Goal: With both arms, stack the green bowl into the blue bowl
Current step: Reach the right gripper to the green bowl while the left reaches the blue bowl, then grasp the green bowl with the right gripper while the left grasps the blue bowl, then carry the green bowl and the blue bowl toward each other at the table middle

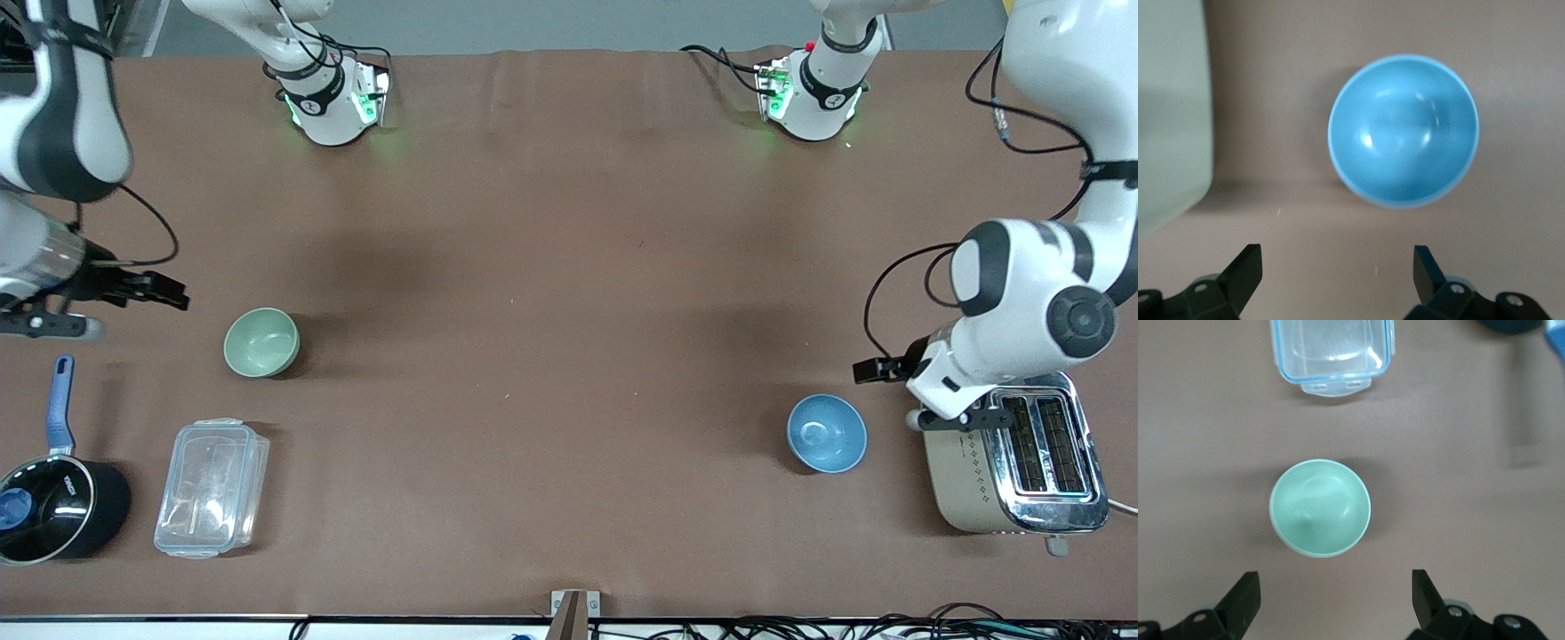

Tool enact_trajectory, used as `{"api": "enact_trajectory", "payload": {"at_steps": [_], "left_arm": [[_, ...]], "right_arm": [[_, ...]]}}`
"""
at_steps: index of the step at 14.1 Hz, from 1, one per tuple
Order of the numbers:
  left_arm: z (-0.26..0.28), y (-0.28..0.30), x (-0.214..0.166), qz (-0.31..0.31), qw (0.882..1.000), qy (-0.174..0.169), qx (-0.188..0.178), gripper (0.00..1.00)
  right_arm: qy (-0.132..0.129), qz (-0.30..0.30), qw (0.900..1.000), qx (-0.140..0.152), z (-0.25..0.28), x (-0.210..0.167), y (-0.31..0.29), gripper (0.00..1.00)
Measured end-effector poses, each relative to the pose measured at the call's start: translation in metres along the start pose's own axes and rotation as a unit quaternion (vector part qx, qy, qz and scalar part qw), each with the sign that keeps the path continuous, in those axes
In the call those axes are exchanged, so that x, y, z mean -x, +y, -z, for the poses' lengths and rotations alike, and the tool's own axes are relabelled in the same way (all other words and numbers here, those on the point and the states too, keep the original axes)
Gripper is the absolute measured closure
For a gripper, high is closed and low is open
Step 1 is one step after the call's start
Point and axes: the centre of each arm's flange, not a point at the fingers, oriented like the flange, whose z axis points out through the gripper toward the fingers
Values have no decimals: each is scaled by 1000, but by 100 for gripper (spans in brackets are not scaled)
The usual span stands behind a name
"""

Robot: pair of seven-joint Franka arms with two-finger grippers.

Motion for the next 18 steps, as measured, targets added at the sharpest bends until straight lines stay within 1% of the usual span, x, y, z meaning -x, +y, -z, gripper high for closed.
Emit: {"api": "enact_trajectory", "payload": {"at_steps": [1,2,3,4,5,6,7,8,9,10,11,12,13,14,16,17,18], "left_arm": [[-15,-1,-5,1,1000,10,3,0],[-28,-2,-10,2,1000,20,6,7],[-40,-3,-13,4,1000,28,8,7],[-52,-5,-16,5,999,35,11,12],[-64,-6,-18,7,999,42,13,24],[-75,-6,-21,7,999,49,15,27],[-85,-7,-22,8,998,53,17,28],[-93,-7,-23,9,998,54,18,38],[-99,-7,-24,9,998,53,19,48],[-102,-7,-25,9,998,53,19,61],[-102,-8,-27,10,998,54,20,71],[-101,-8,-28,11,998,56,20,81],[-98,-8,-31,11,998,61,20,92],[-91,-5,-34,9,998,66,21,95],[-81,3,-36,3,997,72,24,95],[-73,15,-33,-1,998,63,29,95],[-63,37,-29,3,998,50,39,95]], "right_arm": [[15,-3,1000,1,-30,11,3,0],[24,-5,1000,3,-57,23,4,0],[29,-6,1000,4,-80,33,4,0],[33,-7,999,5,-100,41,4,0],[38,-9,999,8,-118,45,6,0],[43,-11,999,10,-134,48,7,0],[46,-12,999,13,-150,50,9,1],[48,-13,999,15,-164,51,10,4],[48,-13,999,17,-175,52,10,4],[45,-14,999,18,-183,53,11,10],[43,-17,999,18,-188,53,13,16],[40,-21,999,16,-191,54,13,18],[40,-25,999,15,-192,54,14,26],[40,-27,999,14,-192,54,14,36],[40,-29,999,13,-192,54,14,59],[40,-29,999,12,-192,54,14,71],[42,-30,999,12,-191,54,14,80]]}}
